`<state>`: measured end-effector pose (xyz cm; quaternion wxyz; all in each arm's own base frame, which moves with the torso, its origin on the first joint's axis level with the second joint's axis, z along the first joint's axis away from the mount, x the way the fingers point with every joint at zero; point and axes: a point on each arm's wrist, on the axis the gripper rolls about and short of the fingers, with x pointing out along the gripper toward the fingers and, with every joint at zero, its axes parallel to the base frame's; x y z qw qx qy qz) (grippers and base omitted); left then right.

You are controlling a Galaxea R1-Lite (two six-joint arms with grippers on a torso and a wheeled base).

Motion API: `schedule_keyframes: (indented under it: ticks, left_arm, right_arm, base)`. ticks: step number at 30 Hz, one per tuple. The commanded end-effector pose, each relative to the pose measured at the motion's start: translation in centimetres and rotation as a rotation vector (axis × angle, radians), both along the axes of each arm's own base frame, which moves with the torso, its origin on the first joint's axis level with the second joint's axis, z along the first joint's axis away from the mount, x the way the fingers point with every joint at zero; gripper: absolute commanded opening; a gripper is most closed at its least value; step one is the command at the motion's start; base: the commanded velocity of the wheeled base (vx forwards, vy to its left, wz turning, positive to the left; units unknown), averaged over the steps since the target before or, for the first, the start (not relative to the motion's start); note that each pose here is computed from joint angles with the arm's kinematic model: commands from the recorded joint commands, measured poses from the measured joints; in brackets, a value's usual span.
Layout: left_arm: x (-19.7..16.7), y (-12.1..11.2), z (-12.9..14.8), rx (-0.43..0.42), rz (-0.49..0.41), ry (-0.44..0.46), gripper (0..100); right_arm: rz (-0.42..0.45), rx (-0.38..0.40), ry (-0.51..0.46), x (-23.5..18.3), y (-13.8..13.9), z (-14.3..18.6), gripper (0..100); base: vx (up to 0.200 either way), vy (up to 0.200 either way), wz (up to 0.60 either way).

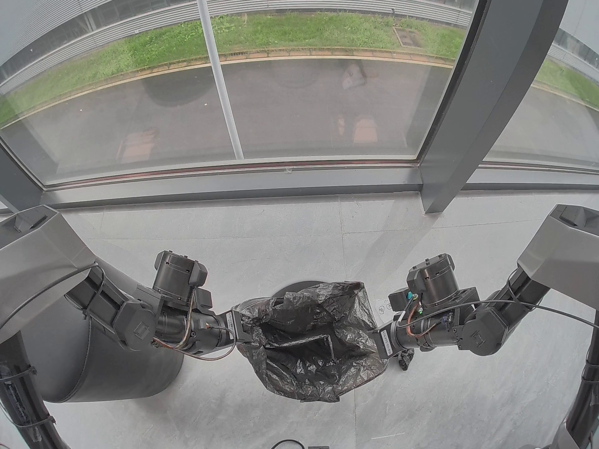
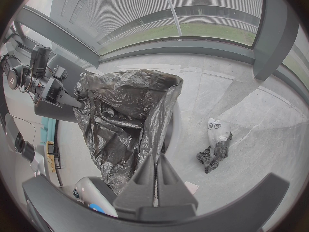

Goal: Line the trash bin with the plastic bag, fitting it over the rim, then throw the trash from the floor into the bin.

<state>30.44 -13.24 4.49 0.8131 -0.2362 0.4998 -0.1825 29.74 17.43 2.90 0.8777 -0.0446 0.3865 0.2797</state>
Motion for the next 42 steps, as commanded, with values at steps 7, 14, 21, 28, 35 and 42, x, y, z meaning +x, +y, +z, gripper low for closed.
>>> schedule_keyframes:
  ticks: [7, 14, 21, 28, 35, 42]
  left_arm:
    - [0.6, -0.1, -0.7, 0.005, 0.001, 0.008, 0]
    - [0.6, -0.1, -0.6, -0.007, 0.003, -0.021, 0]
    - [0.6, -0.1, -0.6, -0.006, 0.003, -0.02, 0]
    - [0.6, -0.1, -0.6, -0.006, 0.003, -0.02, 0]
    - [0.6, -0.1, -0.5, -0.008, 0.002, -0.021, 0]
    - [0.5, -0.1, -0.6, -0.006, 0.003, -0.02, 0]
  right_arm:
    - [-0.048, -0.034, -0.023, 0.5, -0.8, 0.1, 0]
    - [-0.077, -0.057, -0.037, 0.5, -0.9, 0.1, 0]
    - [-0.08, -0.059, -0.035, 0.5, -0.9, 0.0, 0]
    - [-0.158, -0.082, -0.09, 1.6, -1.8, 0.6, 0]
    - [-0.16, -0.084, -0.094, 1.6, -1.9, 0.7, 100]
    - [-0.155, -0.048, -0.151, 2.6, -0.8, 1.2, 100]
  base:
    - [0.0, 0.0, 0.0]
    - [0.0, 0.0, 0.0]
    - [0.0, 0.0, 0.0]
    - [0.0, 0.0, 0.0]
    - [0.0, 0.0, 0.0]
    - [0.0, 0.0, 0.0]
